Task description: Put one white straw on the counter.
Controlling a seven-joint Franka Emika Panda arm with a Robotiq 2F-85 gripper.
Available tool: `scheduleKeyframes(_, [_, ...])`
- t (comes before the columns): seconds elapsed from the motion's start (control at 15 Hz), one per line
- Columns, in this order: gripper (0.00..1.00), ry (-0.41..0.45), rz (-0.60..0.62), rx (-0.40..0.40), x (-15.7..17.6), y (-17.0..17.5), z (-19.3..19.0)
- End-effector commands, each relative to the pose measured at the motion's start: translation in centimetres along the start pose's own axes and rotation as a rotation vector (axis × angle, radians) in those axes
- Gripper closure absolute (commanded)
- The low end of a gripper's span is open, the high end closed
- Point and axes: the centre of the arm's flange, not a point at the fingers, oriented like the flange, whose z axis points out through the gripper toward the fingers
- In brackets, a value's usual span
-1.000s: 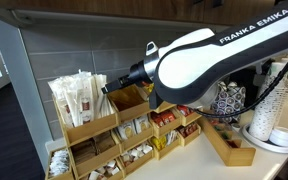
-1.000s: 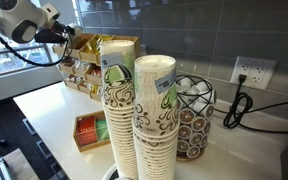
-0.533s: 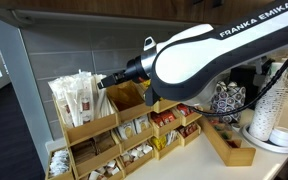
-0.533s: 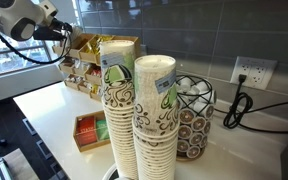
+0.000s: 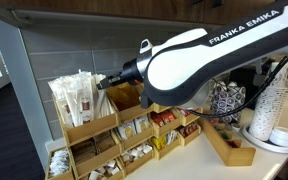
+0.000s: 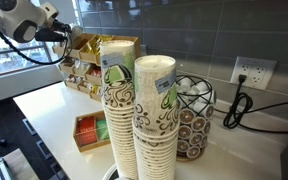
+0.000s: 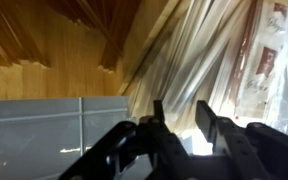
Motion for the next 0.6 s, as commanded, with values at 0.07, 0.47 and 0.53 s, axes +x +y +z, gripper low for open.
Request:
scheduleKeyframes(0.07, [0.98,0.020,0.000,-0.014,-0.4,0.5,0.6])
scheduleKeyframes(0.47, [1.00,0.049,-0.018,-0.021,0.9,0.1,-0.4])
scheduleKeyframes(0.53, [1.00,0.052,-0.022,-0.026,1.1,0.2,-0.6])
